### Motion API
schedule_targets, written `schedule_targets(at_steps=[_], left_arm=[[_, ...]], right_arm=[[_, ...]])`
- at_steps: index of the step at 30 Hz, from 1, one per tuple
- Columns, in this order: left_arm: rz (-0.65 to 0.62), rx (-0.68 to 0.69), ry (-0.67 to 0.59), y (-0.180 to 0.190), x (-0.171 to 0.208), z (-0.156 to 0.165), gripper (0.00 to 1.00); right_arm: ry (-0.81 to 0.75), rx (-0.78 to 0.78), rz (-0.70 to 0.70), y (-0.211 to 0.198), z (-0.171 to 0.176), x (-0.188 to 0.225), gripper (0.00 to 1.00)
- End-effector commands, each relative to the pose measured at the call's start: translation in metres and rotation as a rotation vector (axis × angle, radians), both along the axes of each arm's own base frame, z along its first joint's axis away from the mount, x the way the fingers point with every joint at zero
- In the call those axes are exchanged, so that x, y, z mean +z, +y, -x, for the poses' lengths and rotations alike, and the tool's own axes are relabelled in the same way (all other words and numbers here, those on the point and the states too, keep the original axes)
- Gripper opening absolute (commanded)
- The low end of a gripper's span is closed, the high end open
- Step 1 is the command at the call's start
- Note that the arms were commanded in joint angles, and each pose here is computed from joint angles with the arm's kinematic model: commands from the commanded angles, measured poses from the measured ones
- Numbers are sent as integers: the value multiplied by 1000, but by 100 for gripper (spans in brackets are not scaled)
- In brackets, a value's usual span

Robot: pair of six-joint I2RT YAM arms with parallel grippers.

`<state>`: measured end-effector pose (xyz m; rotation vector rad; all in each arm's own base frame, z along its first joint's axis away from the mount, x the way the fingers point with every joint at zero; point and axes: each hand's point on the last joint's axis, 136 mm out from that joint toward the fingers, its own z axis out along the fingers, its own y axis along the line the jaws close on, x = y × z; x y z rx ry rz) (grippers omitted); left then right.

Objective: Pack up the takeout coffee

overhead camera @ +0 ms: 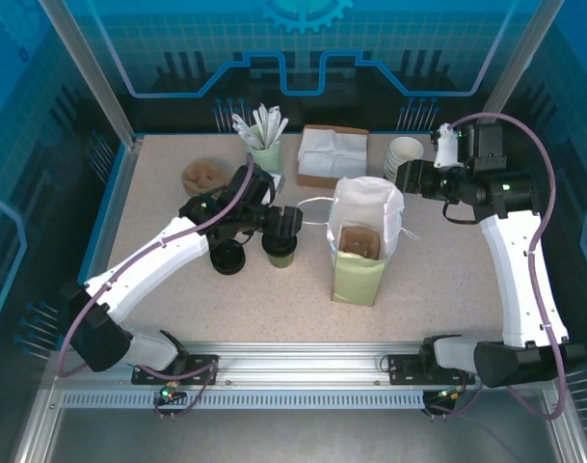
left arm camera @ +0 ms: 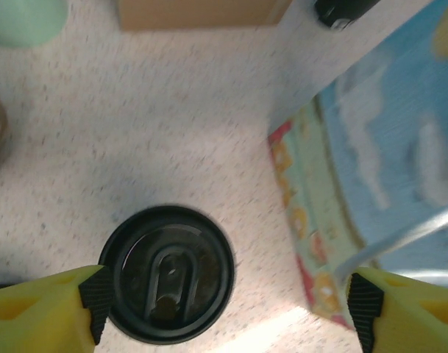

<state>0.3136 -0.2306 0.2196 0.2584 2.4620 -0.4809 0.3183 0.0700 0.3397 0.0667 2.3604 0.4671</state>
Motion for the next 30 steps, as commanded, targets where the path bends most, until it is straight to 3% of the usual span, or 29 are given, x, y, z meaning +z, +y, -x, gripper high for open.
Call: schedule_targets(at_steps=[1,7,13,18,30], left_arm=[[-26,29,2,10,-17,0,88],[-42,3,36,9,-41,7,92],[18,-36,-4,1,-19,9,92],[-16,-70,-10,-2,-27,10,92],[-57,-118,-13,-6,-35,14,92]], right_arm=[[-32,78,28,9,0,10,59],[-62,152,18,23,2,19,58],[-66,208,44,35,-4,10,59],[-102,243,181,23,-19,6,62],[-59,600,272,47,-49,-32,63]])
